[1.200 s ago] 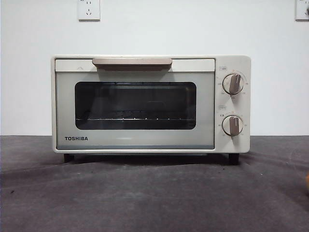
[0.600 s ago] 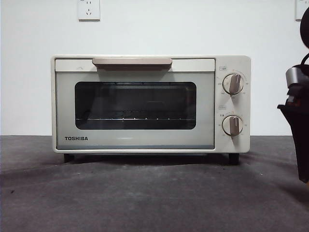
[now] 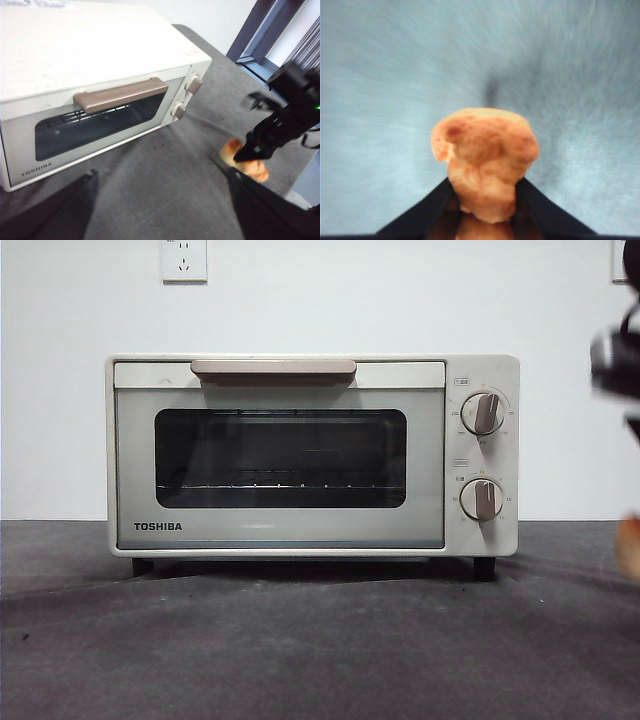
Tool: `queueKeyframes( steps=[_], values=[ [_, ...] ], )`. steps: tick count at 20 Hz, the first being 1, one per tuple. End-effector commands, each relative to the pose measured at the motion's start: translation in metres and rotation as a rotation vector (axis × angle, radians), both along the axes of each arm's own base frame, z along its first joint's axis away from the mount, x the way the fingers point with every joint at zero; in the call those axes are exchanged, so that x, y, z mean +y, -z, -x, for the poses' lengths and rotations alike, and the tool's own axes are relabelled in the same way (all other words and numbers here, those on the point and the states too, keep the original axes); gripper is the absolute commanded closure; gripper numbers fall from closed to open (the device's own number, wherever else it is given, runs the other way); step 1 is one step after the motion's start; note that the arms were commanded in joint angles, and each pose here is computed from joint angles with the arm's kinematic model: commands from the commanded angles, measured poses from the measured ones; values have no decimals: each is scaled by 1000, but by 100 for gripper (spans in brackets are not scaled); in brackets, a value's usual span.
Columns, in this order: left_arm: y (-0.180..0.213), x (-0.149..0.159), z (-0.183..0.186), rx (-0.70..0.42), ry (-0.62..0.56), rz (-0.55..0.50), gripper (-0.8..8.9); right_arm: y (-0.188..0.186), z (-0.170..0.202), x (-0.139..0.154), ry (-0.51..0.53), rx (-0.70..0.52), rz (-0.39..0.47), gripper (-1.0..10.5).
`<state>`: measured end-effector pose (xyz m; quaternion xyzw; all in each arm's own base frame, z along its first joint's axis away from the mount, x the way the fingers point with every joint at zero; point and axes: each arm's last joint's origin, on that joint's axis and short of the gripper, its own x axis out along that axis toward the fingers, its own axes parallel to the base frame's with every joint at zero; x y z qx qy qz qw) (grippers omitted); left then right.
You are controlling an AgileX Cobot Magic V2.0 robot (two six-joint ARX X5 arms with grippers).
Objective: The left arm flap open the oven, the right arm pick bread and place it into oven, the left arm flap close the oven
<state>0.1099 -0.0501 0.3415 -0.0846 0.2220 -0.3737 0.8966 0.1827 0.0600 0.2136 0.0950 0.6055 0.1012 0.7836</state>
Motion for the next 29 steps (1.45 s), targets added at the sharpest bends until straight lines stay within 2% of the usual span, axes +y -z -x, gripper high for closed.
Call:
queueKeyframes(
  steps=[1, 5, 9, 11, 15, 17, 20, 23, 29],
  values=[
    [-1, -5, -14, 48, 0, -1, 473, -32, 10, -1, -26, -87, -53, 833],
    [8, -24, -52, 192, 38, -62, 633, -76, 43, -9, -63, -277, -176, 833],
    [4, -49, -92, 210, 114, -136, 794, -101, 79, -17, -124, -444, -302, 833],
    [-4, -61, -109, 180, 133, -175, 795, -106, 94, -22, -125, -506, -325, 833],
    [-10, -93, -143, 61, 163, -347, 795, -114, 114, -28, -90, -584, -380, 833],
    [-9, -106, -154, 35, 180, -395, 795, -115, 119, -29, -93, -598, -392, 833],
    [0, -120, -166, 23, 209, -416, 795, -115, 120, -29, -99, -595, -409, 833],
    [8, -126, -175, 9, 185, -432, 796, -115, 120, -29, -99, -595, -409, 833],
    [21, -131, -180, 52, 199, -453, 795, -115, 120, -29, -98, -597, -407, 833]
  ],
)
